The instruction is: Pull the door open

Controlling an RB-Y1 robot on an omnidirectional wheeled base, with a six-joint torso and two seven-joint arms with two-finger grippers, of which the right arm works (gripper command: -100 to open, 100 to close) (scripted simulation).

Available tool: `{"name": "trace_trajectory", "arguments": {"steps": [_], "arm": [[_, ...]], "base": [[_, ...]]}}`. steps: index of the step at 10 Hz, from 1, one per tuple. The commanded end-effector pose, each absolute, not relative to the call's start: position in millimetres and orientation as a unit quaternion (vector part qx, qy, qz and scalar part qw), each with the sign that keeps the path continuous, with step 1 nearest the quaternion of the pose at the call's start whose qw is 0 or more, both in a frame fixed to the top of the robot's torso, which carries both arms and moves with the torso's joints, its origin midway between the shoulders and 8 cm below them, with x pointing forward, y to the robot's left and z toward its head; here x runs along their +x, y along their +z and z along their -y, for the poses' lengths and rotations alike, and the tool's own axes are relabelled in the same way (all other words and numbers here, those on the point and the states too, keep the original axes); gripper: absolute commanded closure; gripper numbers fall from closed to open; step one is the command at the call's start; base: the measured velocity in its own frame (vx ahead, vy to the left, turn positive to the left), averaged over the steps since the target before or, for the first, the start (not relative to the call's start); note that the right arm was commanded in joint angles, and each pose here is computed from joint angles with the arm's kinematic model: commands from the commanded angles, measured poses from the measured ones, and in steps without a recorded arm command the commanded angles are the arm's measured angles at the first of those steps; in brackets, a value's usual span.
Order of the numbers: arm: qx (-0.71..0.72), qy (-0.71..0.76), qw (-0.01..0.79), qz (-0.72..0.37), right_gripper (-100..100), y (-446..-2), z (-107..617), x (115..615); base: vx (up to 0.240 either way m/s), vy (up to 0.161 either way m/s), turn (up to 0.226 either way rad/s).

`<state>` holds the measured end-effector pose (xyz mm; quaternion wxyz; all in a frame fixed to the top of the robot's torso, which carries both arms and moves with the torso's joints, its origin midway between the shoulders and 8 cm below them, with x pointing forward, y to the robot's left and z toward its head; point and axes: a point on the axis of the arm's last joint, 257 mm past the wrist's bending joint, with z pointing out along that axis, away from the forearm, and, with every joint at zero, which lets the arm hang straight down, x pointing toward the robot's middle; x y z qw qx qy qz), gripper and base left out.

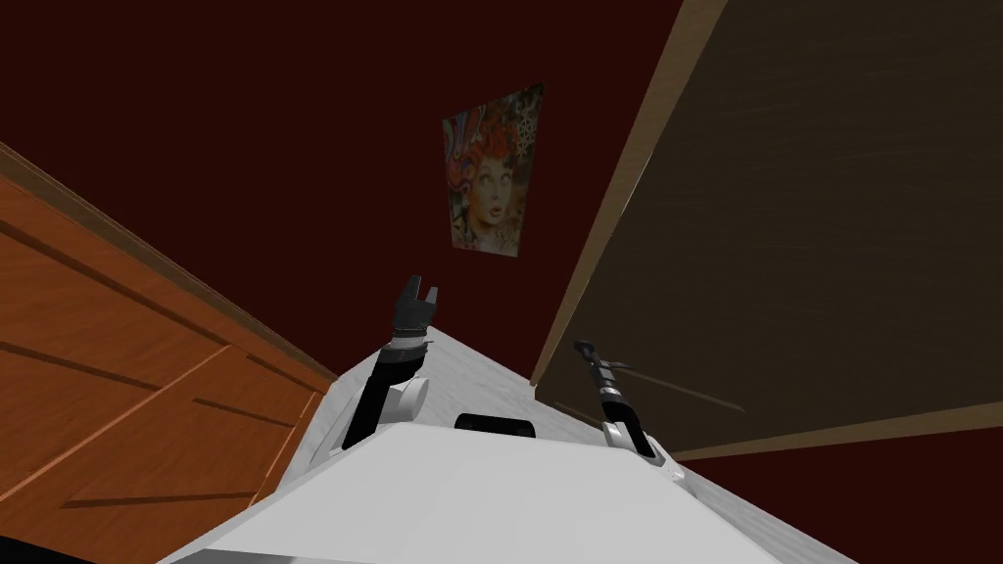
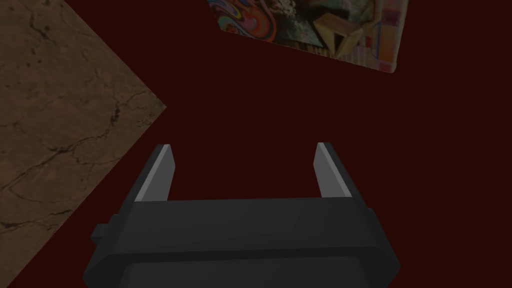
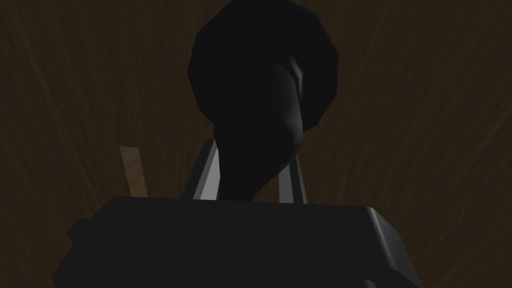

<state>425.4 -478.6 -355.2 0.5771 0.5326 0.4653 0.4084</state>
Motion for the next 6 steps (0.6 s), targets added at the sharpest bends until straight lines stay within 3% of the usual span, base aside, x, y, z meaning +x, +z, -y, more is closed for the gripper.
{"name": "trace_trajectory", "arguments": {"steps": [1, 4, 6], "arm": [[0.527, 0.415, 0.572, -0.471, 100, -355, 475, 421], [0.518, 0.426, 0.565, -0.481, 100, -355, 471, 415], [0.517, 0.430, 0.558, -0.486, 100, -359, 467, 409]], "base": [[-0.244, -0.056, 0.134], [-0.215, -0.058, 0.124], [-0.115, -0.021, 0.082]]}}
